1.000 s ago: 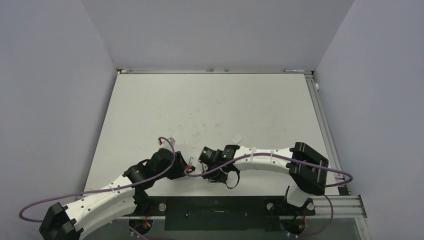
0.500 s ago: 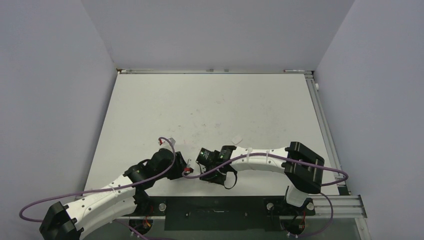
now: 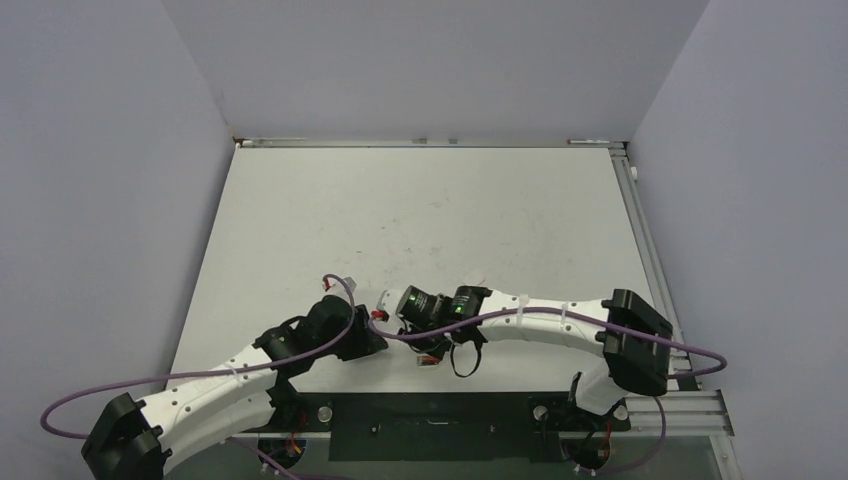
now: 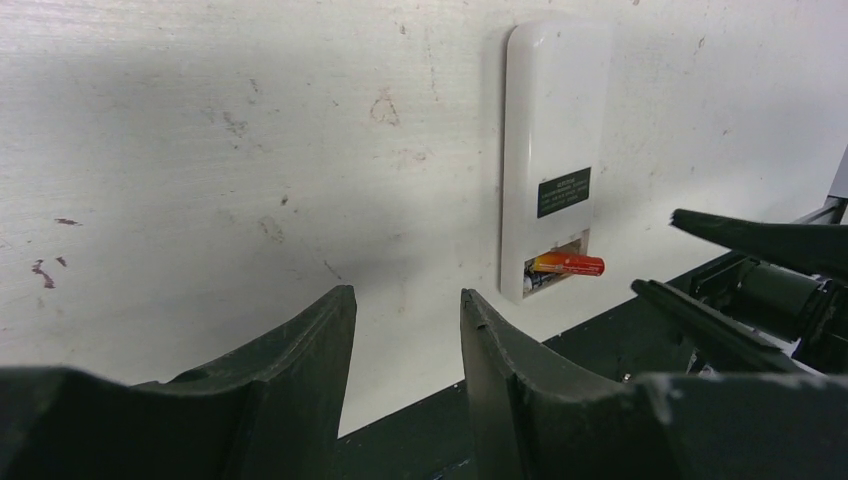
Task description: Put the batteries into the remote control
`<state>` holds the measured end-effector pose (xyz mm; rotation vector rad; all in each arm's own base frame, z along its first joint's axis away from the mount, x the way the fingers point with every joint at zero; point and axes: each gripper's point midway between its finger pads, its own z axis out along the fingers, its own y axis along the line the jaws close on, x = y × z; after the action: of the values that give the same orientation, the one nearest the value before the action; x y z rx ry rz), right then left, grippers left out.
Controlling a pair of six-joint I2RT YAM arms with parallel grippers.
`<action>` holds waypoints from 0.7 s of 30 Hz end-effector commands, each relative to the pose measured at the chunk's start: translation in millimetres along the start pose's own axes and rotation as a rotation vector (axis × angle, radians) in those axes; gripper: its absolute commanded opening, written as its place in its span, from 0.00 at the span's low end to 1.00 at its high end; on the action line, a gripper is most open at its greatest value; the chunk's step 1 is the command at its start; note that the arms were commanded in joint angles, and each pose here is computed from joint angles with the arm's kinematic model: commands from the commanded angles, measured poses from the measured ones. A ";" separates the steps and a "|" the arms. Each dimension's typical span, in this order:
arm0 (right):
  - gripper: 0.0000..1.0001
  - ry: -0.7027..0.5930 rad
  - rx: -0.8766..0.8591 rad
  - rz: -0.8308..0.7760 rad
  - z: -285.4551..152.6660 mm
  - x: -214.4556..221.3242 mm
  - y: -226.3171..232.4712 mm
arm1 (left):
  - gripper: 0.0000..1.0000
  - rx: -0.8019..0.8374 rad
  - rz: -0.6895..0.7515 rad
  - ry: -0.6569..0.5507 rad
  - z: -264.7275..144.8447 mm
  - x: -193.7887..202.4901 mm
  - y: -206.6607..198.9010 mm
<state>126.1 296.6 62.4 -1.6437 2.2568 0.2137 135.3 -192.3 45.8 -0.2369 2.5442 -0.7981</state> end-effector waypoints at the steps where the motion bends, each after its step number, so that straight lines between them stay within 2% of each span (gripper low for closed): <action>1: 0.33 -0.161 0.138 0.223 -29.8 -21.6 -24.5 | 0.40 0.078 0.002 0.014 2.4 -1.4 -18.4; 9: 0.32 -0.334 0.132 0.574 -42.6 -16.7 -25.6 | 0.40 0.115 0.027 0.086 13.6 8.9 -28.5; 21: 0.30 -0.341 0.101 0.876 -23.0 7.7 -13.8 | 0.27 0.110 0.094 0.183 32.6 30.0 -42.6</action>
<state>125.2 265.4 67.8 -0.6485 2.5159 0.4128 118.4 -230.9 21.7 -0.0875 2.6958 -0.8951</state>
